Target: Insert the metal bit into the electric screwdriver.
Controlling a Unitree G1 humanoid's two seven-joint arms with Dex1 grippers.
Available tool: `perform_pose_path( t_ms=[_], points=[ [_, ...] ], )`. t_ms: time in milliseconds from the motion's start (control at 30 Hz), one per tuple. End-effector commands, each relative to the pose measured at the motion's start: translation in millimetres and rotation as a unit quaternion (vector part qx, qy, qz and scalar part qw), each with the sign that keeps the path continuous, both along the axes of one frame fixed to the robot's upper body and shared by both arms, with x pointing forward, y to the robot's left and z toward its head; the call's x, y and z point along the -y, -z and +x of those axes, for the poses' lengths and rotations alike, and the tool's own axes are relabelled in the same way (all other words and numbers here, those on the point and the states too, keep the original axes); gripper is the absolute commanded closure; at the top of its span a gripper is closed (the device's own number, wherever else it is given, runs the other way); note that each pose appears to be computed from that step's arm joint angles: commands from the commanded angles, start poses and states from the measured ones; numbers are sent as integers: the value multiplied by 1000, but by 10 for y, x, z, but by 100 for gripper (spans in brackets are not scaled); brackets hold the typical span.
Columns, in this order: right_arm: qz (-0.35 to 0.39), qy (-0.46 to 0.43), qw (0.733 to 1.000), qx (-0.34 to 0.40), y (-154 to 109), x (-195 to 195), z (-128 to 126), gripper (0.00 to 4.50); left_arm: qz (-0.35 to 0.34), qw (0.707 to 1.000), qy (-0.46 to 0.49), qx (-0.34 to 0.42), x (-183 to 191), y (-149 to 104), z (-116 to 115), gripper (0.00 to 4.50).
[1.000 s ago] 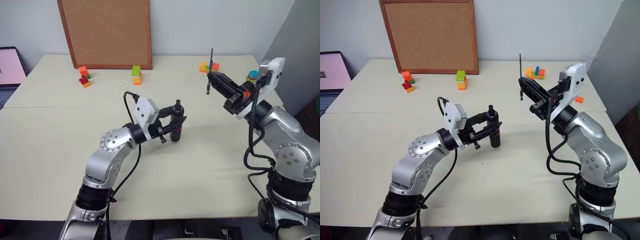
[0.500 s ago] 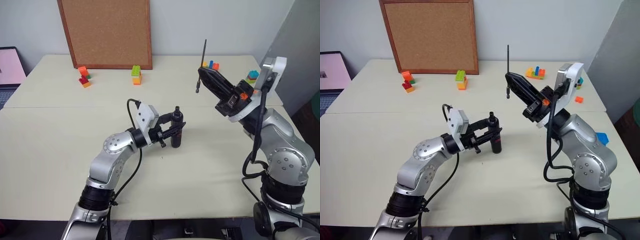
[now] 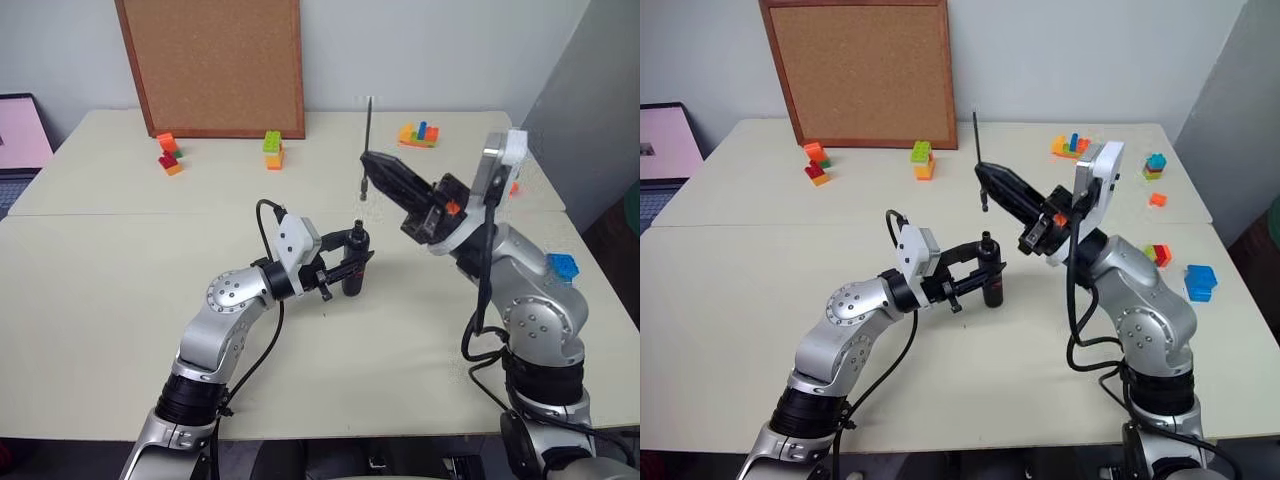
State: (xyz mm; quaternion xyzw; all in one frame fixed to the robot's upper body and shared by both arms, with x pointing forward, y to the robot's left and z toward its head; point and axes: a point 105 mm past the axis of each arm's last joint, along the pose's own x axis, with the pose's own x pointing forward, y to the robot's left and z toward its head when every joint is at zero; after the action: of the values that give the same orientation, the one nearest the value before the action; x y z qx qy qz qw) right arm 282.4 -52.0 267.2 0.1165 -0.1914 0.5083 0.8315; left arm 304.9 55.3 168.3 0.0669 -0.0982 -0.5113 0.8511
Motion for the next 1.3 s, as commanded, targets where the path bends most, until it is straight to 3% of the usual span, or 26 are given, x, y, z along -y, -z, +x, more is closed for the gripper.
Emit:
perform_pose_path(
  t_ms=[33,567,1300],
  points=[
    [9,1,1000,23,8,5,-39,450,8,1000,1,14,2,-37,-12,283],
    [5,21,999,24,173,13,36,450,10,1000,4,15,19,-44,-4,283],
    [-8,25,996,82,57,-13,-78,450,10,1000,3,11,15,-34,17,283]
  ],
)
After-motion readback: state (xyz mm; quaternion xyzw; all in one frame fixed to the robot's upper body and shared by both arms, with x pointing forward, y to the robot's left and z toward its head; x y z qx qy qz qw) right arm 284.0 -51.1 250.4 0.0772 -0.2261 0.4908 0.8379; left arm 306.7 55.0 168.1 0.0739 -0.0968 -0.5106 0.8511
